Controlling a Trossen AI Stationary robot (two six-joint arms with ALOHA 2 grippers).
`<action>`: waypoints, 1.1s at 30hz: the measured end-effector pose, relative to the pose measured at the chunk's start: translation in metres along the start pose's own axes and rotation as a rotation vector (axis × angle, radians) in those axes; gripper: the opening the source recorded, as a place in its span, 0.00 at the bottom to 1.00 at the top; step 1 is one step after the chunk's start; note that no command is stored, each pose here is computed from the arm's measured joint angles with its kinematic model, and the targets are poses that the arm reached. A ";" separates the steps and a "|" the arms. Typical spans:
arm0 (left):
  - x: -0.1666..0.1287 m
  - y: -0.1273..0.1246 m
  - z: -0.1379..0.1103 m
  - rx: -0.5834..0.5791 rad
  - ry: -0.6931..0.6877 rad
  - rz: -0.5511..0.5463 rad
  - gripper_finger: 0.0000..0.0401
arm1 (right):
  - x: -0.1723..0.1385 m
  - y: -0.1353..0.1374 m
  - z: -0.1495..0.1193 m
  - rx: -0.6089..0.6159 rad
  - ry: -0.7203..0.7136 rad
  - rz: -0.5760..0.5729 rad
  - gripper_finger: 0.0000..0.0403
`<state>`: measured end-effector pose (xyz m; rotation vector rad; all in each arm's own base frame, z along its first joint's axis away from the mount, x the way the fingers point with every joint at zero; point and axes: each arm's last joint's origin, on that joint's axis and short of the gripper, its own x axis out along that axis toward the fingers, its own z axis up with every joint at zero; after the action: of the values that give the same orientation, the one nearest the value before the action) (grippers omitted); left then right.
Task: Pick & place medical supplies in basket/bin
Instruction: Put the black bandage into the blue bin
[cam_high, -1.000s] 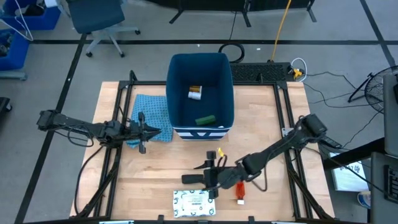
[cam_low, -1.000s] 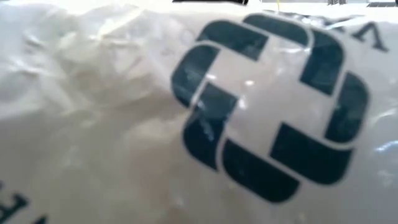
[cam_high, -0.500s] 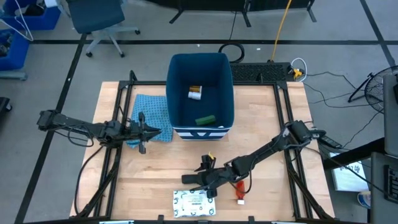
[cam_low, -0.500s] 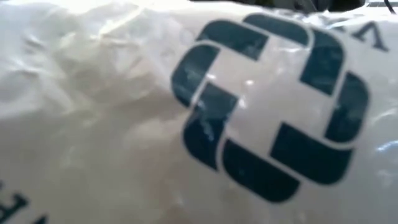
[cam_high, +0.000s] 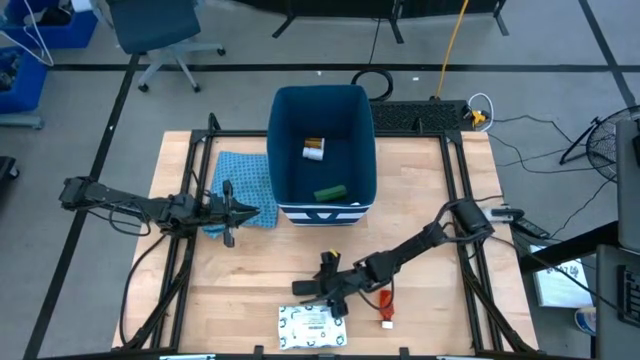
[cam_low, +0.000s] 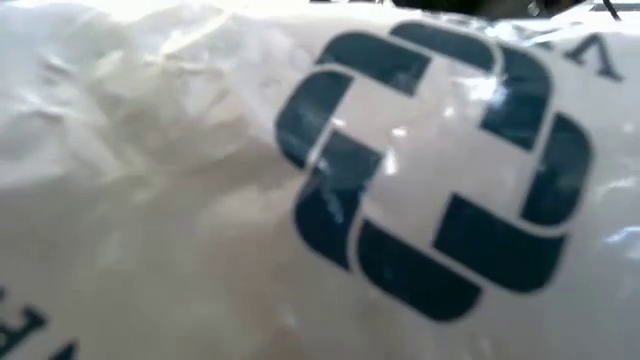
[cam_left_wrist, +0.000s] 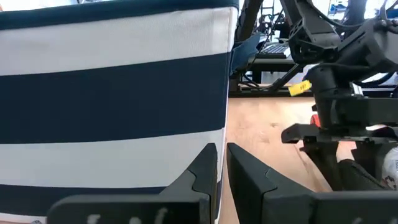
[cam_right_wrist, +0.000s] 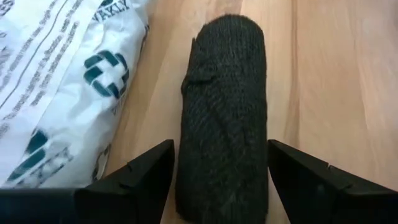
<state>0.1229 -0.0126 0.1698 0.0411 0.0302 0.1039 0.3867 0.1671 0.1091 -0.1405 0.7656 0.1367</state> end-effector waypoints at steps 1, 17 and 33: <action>0.000 0.000 0.000 0.003 0.002 0.002 0.10 | 0.001 0.000 0.000 -0.007 -0.009 0.000 0.62; 0.000 0.000 -0.002 0.003 0.018 0.002 0.10 | -0.001 -0.001 0.009 -0.014 -0.052 0.243 0.45; 0.000 0.000 -0.004 -0.006 0.045 0.001 0.10 | -0.066 -0.028 0.057 -0.105 -0.206 0.091 0.28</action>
<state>0.1227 -0.0125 0.1654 0.0331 0.0744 0.1058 0.3830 0.1450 0.1977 -0.1882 0.5598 0.2738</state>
